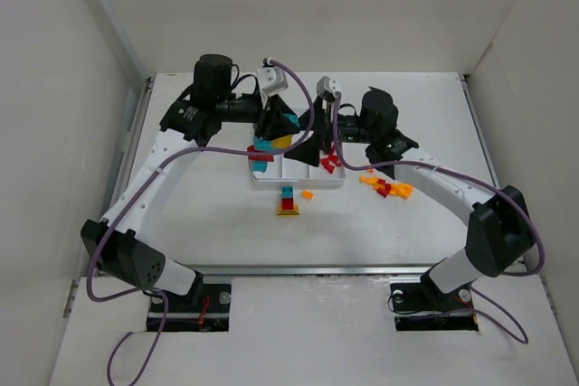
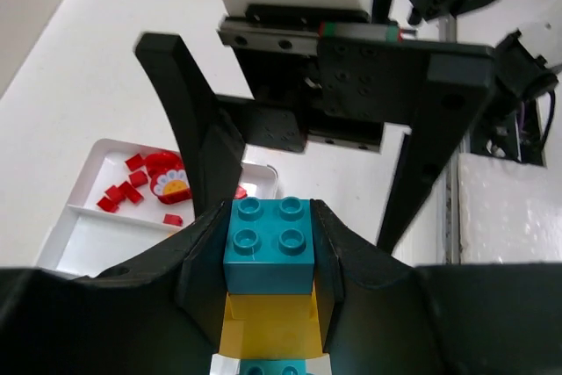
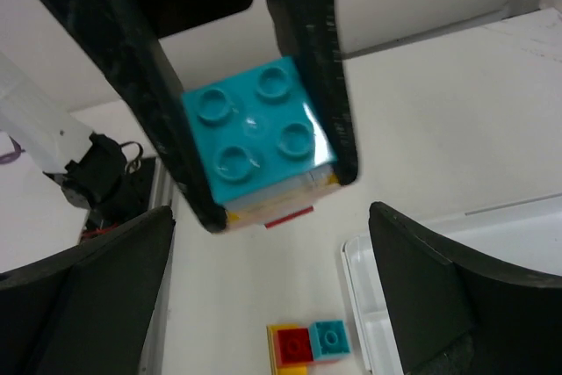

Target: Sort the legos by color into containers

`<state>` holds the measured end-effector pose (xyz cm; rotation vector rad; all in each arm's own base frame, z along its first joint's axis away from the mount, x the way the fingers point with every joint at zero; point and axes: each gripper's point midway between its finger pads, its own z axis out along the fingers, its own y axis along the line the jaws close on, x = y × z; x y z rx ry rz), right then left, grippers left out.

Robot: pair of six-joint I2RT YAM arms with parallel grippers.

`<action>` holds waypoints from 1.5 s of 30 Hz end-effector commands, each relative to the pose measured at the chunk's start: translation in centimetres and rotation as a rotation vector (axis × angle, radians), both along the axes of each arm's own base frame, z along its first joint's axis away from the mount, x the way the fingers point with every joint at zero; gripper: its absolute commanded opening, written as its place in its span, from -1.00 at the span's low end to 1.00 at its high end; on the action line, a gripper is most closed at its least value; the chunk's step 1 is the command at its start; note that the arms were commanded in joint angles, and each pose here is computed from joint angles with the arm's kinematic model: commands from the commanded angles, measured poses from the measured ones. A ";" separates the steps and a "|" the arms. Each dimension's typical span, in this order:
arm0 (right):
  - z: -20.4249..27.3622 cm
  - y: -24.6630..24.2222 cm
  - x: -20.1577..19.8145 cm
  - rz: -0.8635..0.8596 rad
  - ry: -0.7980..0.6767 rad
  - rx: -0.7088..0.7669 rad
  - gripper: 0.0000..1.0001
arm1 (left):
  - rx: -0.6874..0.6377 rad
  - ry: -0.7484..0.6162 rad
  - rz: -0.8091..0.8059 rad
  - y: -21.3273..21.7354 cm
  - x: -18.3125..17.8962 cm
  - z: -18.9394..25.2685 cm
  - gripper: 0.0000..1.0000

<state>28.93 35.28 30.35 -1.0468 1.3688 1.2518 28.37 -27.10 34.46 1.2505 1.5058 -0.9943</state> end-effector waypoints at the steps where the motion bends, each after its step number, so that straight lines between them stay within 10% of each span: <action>1: 4.7 1.0 -0.8 0.003 -0.054 0.126 0.94 | -0.075 -0.058 0.063 -0.5 1.0 2.9 -1.00; 21: 5.1 2.0 4.8 -0.366 0.228 0.286 0.56 | -0.176 0.025 0.579 1.2 6.4 3.9 -1.00; 32: 4.2 2.5 4.8 -0.351 0.249 0.256 -0.61 | -0.163 0.025 0.566 0.8 5.9 3.4 -1.00; 35: 3.7 2.7 4.7 -0.331 0.241 0.240 -0.67 | -0.141 0.017 0.542 0.8 5.3 2.9 -0.99; 37: 3.7 2.8 4.6 -0.325 0.217 0.231 -0.70 | -0.126 0.002 0.516 0.7 5.1 2.5 -0.77; 42: 3.9 2.6 3.8 -0.266 0.150 0.207 -0.75 | -0.089 -0.015 0.447 0.5 3.9 1.4 0.73; 45: 3.8 1.2 4.9 -0.267 0.143 0.200 -0.86 | -0.061 -0.039 0.415 0.5 3.6 0.9 1.00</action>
